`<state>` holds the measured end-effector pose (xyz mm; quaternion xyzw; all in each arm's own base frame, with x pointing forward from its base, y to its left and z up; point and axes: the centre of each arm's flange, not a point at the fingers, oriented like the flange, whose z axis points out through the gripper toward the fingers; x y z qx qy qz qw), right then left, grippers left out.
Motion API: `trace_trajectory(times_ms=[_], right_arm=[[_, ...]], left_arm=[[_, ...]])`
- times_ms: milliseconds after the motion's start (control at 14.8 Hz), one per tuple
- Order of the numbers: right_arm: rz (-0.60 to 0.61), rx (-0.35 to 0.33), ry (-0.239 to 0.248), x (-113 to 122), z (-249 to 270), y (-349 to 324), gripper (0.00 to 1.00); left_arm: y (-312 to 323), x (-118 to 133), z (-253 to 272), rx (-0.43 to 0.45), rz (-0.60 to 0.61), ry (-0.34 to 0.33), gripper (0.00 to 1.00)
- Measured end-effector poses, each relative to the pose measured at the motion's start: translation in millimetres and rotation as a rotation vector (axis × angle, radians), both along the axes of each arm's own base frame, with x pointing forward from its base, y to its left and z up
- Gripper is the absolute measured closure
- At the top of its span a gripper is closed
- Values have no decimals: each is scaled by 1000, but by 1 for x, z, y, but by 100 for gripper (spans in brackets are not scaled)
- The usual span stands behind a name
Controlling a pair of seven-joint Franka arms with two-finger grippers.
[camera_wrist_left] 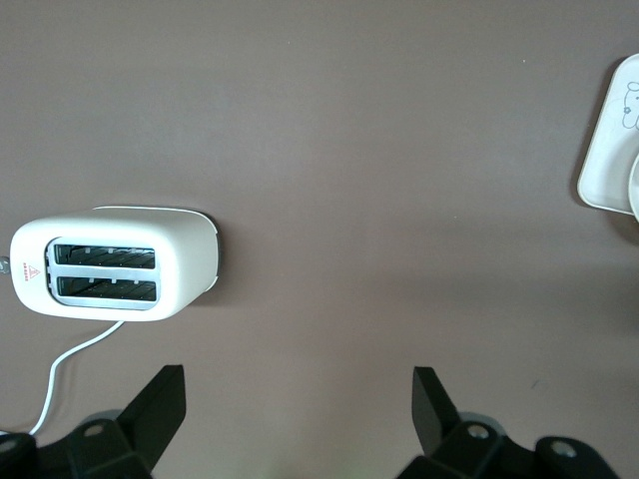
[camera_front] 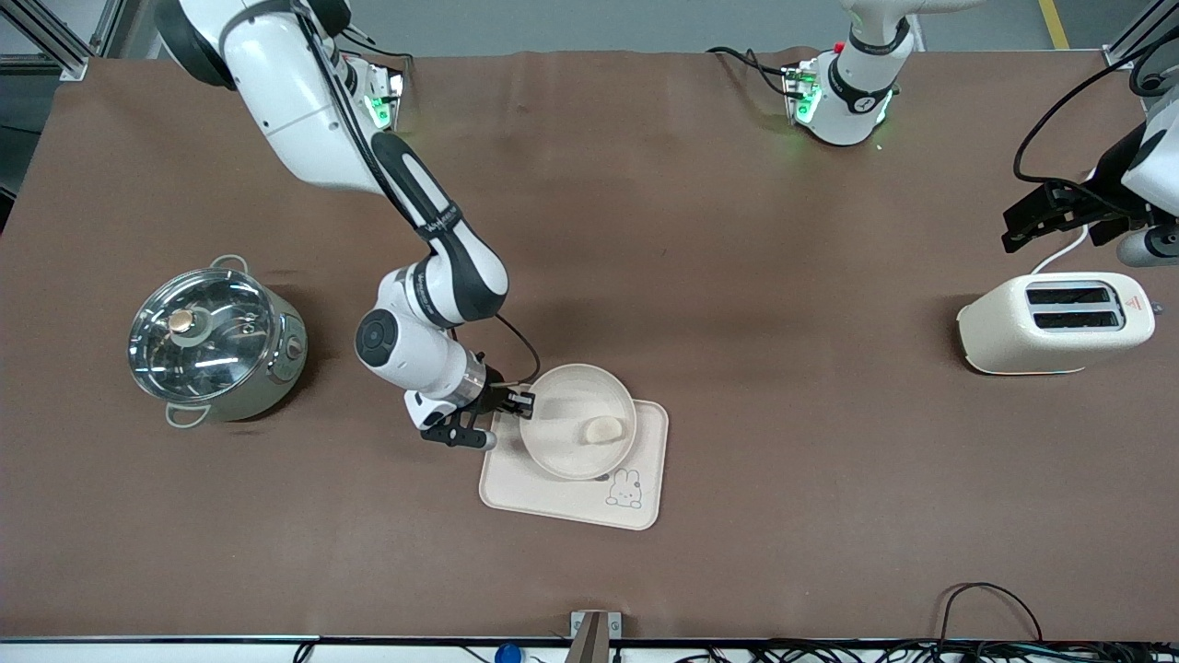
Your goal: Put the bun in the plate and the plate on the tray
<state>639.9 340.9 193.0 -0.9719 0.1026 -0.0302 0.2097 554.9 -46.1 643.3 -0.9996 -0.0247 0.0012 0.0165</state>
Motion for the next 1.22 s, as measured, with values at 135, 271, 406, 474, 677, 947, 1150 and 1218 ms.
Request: trace_trajectory(times_ms=[135, 271, 406, 474, 677, 947, 1150, 1218], right_arm=[[-7, 7, -17, 7, -1, 3, 94], [-14, 13, -37, 12, 2, 3, 90], [-25, 17, -55, 20, 8, -1, 85], [-33, 22, -68, 26, 14, -5, 77], [-36, 2, -110, 43, 30, -22, 47], [108, -185, -87, 58, 60, -72, 7], [111, -235, -55, 61, 125, -125, 0], [107, -256, -64, 57, 145, -146, 0]], left_arm=[[0, 0, 0, 0, 0, 0, 0], [0, 0, 0, 0, 0, 0, 0], [0, 0, 0, 0, 0, 0, 0], [0, 0, 0, 0, 0, 0, 0], [0, 0, 0, 0, 0, 0, 0], [0, 0, 0, 0, 0, 0, 0], [0, 0, 0, 0, 0, -1, 0], [0, 0, 0, 0, 0, -1, 0]])
